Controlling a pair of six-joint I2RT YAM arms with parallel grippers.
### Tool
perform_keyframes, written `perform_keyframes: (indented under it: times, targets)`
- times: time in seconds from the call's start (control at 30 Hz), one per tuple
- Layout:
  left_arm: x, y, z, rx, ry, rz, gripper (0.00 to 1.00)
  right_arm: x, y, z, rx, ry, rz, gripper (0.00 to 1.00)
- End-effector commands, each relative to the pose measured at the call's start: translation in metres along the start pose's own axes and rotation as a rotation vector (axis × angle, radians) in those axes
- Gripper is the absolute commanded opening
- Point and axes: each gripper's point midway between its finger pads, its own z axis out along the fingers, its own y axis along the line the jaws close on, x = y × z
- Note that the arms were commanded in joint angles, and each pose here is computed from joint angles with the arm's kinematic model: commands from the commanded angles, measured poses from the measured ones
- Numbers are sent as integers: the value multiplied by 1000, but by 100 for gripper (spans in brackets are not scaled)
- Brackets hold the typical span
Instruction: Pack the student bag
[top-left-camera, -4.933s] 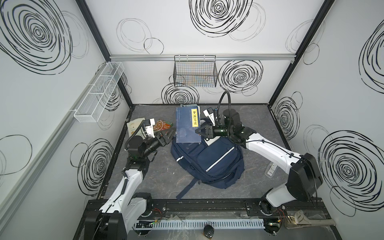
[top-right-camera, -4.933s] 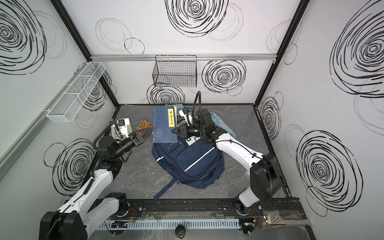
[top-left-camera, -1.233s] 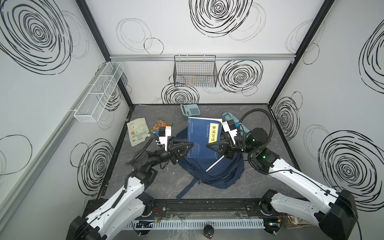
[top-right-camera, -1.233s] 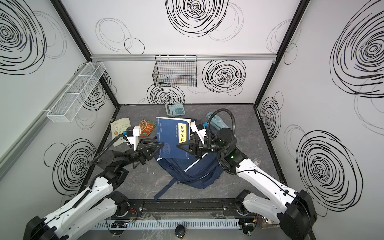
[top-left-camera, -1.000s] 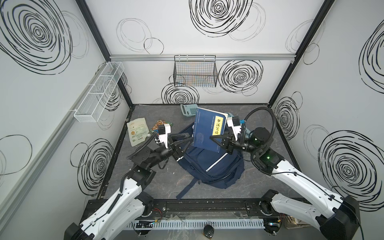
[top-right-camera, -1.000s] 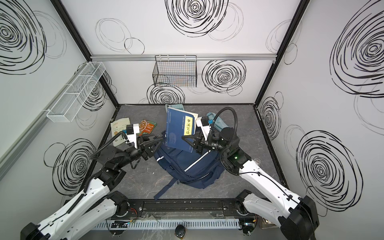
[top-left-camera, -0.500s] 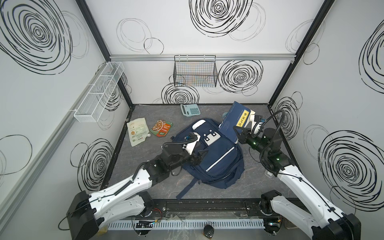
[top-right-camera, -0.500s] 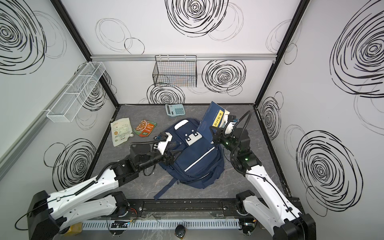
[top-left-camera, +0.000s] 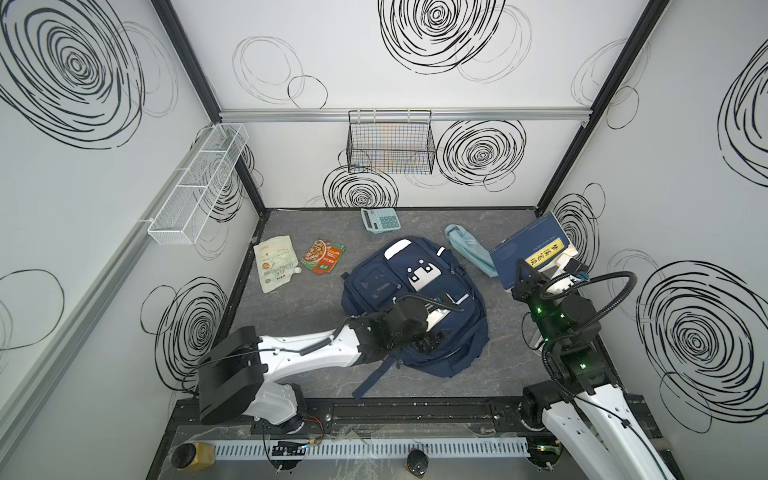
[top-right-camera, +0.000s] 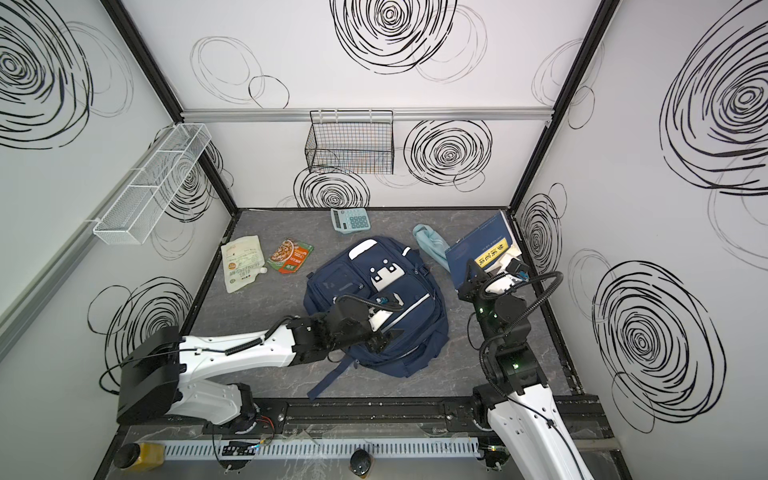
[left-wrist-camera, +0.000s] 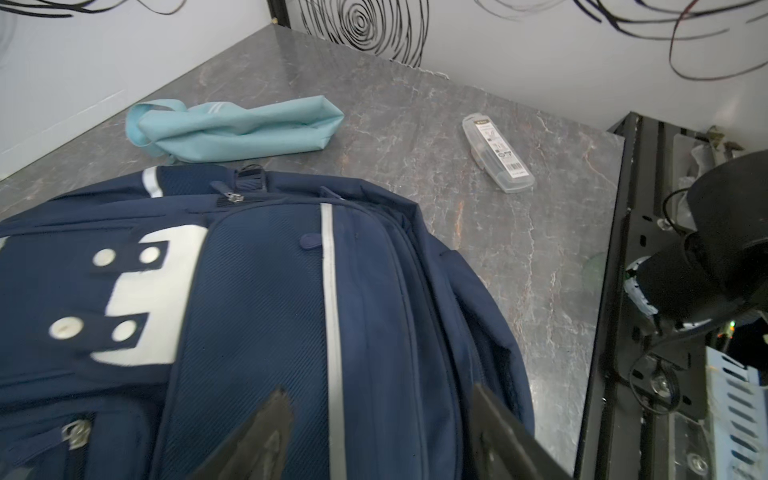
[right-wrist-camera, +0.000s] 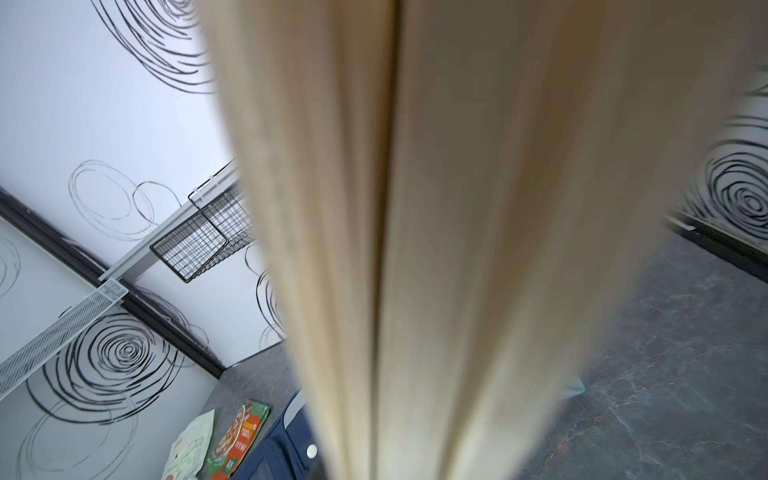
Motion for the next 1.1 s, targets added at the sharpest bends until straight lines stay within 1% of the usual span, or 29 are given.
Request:
perform_keyframes:
  times: [0.0, 0.17, 0.3, 0.37, 0.4, 0.47, 0.53, 0.57, 0.63, 0.67, 0.77, 0.83, 0.93, 1.07]
  targets:
    - [-11, -16, 20, 27, 6, 44, 70, -29, -2, -5, 32, -126, 6, 0]
    - [5, -37, 60, 88, 114, 42, 72, -26, -8, -7, 48, -136, 2, 0]
    - [16, -38, 86, 72, 193, 38, 70, -23, -12, -9, 56, -140, 1, 0]
    - [19, -33, 93, 44, 213, 38, 64, -23, -13, -10, 57, -142, 3, 0]
    - [21, -31, 96, 40, 221, 37, 61, -22, -12, -10, 54, -142, 3, 0]
    - [21, -26, 99, 33, 224, 26, 50, -23, -11, -12, 52, -145, 2, 0]
    - [20, -19, 101, 23, 221, 3, 28, -24, -9, -13, 45, -146, 0, 0]
    - [20, -15, 101, 16, 219, -11, 21, -24, -8, -14, 41, -146, -4, 0]
    - [17, -5, 101, -3, 210, -45, 2, -24, -5, -16, 32, -145, -10, 0]
    - [14, 0, 99, -10, 203, -61, 0, -24, -4, -16, 29, -144, -12, 0]
    - [0, 6, 90, -9, 155, -96, 0, -22, -3, -17, 16, -138, -14, 0]
    - [-16, 6, 79, 0, 100, -108, 0, -18, -1, -15, 0, -126, -11, 0]
    - [-44, 7, 55, 6, -12, -131, 0, -12, 1, -13, -15, -108, 6, 0]
    - [-83, 22, 12, -39, -198, -169, 0, -7, 7, -7, -44, -78, 21, 0]
